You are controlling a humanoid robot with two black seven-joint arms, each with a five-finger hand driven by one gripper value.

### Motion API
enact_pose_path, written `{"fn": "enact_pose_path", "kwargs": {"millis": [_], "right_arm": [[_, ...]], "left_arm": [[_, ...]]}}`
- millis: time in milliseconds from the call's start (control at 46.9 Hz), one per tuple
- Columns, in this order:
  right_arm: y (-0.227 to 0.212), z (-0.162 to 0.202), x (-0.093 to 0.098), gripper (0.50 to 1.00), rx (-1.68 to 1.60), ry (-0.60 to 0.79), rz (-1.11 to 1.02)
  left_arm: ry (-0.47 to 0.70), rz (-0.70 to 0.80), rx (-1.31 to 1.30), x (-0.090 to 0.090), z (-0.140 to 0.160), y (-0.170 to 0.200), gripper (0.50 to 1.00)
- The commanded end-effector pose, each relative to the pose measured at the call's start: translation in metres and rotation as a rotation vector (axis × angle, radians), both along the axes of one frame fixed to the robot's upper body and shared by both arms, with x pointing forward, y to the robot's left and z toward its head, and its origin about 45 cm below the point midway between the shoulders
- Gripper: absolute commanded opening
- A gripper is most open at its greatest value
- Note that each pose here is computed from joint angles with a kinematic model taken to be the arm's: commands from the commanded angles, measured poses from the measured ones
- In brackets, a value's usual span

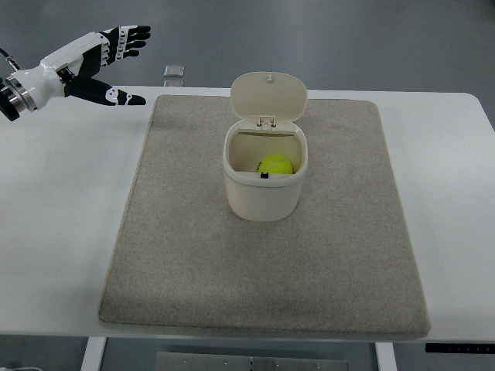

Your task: Put tennis ball into box with left hand

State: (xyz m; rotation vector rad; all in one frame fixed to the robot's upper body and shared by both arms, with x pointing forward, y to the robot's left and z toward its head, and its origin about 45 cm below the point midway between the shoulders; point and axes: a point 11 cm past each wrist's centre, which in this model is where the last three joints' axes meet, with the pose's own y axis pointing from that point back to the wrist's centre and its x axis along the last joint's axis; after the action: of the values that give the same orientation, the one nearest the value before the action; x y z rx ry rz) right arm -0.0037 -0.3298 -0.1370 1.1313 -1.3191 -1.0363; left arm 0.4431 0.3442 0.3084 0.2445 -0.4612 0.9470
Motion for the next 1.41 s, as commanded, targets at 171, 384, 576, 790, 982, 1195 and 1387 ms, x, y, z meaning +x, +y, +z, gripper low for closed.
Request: {"fn": "enact_pose_path", "kwargs": {"millis": [171,384,576,790,982,1195,1387], "right_arm": [[0.0,0.0,0.0,0.901,0.0,0.0,0.0],[0.0,0.0,0.0,0.901,0.0,0.0,0.0],[0.0,0.0,0.0,0.901,0.0,0.0,0.0],[0.0,0.0,0.0,0.901,0.0,0.0,0.0],[0.0,0.0,0.0,0.901,0.0,0.0,0.0],[0.0,0.0,0.0,0.901,0.0,0.0,0.0],[0.0,0.0,0.0,0.901,0.0,0.0,0.0]], "left_arm": [[0.095,0.119,-0.202,0.006,-0.021,0.005,0.992],[0.221,0.236,-0.349,0.012,-0.027,0.015,0.992],[0.344,0.228,-0.486,0.011,-0.032,0.015,0.992],[0.424,0.177,-0.691,0.009,-0.028,0.03,0.992],[0.472,0.157,-0.812,0.008,-0.026,0.029,0.994],[0.551,0.145,-0.899,0.006,-0.032,0.027,0.994],[0.663,0.118,-0.932,0.007,-0.051,0.001,0.994]]}}
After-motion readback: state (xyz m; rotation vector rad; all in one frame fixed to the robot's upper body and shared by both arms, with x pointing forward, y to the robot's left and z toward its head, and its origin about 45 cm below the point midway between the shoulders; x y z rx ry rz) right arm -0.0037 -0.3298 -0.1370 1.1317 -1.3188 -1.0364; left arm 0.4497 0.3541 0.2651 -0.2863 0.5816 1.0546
